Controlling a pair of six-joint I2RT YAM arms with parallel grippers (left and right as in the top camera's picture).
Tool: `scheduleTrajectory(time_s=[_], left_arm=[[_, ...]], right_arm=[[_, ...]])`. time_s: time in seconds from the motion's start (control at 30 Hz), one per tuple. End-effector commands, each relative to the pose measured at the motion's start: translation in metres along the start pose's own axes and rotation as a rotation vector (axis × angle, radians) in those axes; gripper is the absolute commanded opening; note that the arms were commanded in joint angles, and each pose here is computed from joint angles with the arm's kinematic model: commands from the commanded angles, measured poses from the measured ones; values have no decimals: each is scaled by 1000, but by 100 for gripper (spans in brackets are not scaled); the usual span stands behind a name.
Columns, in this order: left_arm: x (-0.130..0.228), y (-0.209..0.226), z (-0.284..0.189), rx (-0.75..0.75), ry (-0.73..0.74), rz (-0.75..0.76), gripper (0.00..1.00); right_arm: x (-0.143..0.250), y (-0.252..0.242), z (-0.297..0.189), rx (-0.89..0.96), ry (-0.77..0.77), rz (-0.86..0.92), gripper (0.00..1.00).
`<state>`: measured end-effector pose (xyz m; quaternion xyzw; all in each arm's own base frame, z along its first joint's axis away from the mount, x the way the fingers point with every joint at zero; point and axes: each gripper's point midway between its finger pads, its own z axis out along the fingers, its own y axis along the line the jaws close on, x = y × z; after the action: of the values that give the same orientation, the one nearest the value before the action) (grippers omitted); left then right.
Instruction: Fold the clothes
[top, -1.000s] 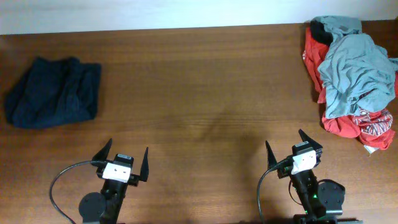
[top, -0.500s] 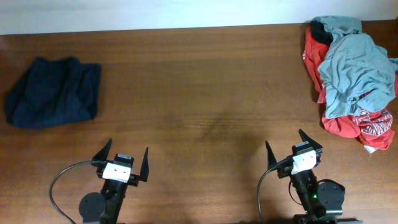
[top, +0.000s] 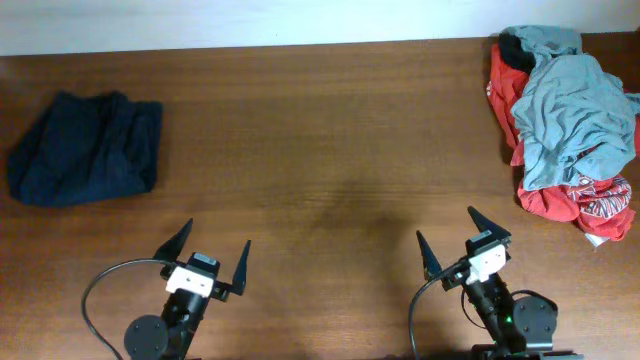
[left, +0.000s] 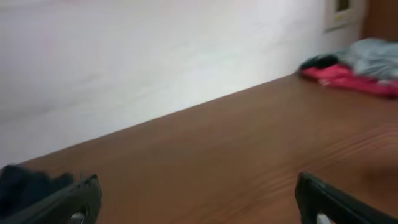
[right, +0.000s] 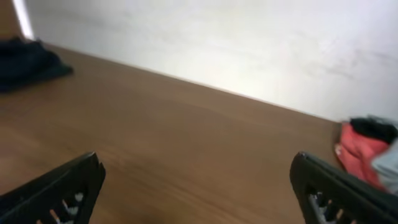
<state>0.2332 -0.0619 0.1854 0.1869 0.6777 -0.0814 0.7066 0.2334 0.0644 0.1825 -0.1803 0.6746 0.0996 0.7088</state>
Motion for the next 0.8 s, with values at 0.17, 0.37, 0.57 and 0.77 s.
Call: scheduleTrajectory(time_s=[0.17, 0.37, 0.57, 0.77], left_arm=[[-25, -12, 4, 108, 10, -145, 99], [-75, 1, 24, 133, 43, -163, 99], [-118, 6, 65, 269, 161, -245, 99], [-119, 18, 113, 350, 356, -384, 99]], right_arm=[[-58, 8, -7, -51, -103, 15, 99], [-106, 3, -5, -60, -127, 3, 99], [-131, -2, 14, -110, -3, 66, 99], [-141, -12, 44, -160, 245, 202, 99]])
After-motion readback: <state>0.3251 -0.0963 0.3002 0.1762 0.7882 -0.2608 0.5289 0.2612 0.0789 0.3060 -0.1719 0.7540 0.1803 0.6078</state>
